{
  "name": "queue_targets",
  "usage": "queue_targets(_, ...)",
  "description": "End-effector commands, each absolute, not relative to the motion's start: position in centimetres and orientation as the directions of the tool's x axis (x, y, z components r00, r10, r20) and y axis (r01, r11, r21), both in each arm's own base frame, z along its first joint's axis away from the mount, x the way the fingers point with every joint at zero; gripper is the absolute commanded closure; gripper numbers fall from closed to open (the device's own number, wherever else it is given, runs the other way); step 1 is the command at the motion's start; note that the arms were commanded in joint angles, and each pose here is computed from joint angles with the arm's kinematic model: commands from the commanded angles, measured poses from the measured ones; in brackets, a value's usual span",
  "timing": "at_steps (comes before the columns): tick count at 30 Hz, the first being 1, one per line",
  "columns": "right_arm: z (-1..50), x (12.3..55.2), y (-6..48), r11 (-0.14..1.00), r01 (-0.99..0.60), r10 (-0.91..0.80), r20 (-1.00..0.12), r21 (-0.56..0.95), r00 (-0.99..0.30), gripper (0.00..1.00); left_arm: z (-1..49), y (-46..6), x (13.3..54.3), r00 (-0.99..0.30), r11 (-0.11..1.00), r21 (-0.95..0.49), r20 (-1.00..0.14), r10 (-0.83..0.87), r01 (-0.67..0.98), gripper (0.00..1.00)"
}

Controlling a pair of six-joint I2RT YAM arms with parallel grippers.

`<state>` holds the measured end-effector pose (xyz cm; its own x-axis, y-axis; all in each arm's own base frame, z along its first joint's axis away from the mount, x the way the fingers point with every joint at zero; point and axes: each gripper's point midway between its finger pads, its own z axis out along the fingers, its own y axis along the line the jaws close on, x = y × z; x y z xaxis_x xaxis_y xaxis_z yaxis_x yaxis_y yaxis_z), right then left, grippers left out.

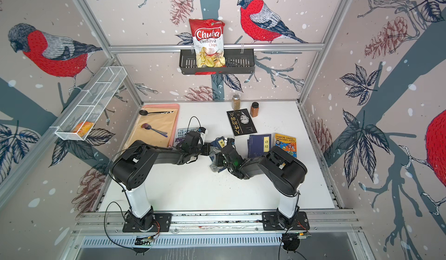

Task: Wipe the cover of the book
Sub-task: Wipe the dirt from the cover of the book.

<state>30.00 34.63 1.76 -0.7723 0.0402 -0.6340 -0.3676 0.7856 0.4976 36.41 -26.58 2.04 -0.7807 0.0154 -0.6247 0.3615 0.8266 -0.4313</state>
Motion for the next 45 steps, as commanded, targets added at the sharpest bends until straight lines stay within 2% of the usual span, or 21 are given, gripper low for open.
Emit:
queue_targets(1,-4.9,27.7,31.4,0.886,-0.295,-0.115,-0.445,0.359,-0.888,1.0,-2.9,-23.5,31.9,-0.903,0.892,-0.37,-0.419,0.088,0.259,1.0)
queue_targets(4,-4.5,26.8,31.3,0.882,-0.305,-0.126,-0.442,0.361,-0.888,1.0,-2.5,-23.5,32.1,-0.899,0.892,-0.369,-0.429,0.086,0.261,1.0)
queue_targets(9,-4.8,21.7,28.0,0.891,-0.282,-0.132,-0.391,0.356,-0.911,0.99,-1.8,-23.6,32.7,-0.89,0.892,-0.365,-0.449,0.083,0.268,1.0)
queue_targets(12,-4.9,20.3,26.7,0.897,-0.266,-0.126,-0.374,0.352,-0.919,0.99,-1.3,-23.9,33.1,-0.884,0.882,-0.379,-0.46,0.082,0.279,1.0)
queue_targets(28,-5.5,29.4,32.4,0.867,-0.304,-0.12,-0.426,0.395,-0.897,1.0,1.3,-24.7,34.0,-0.87,0.848,-0.426,-0.487,0.079,0.316,1.0)
queue_targets(45,-5.2,31.4,35.0,0.824,-0.357,-0.154,-0.432,0.439,-0.889,0.99,7.1,-25.0,34.8,-0.825,0.828,-0.434,-0.561,0.06,0.355,1.0)
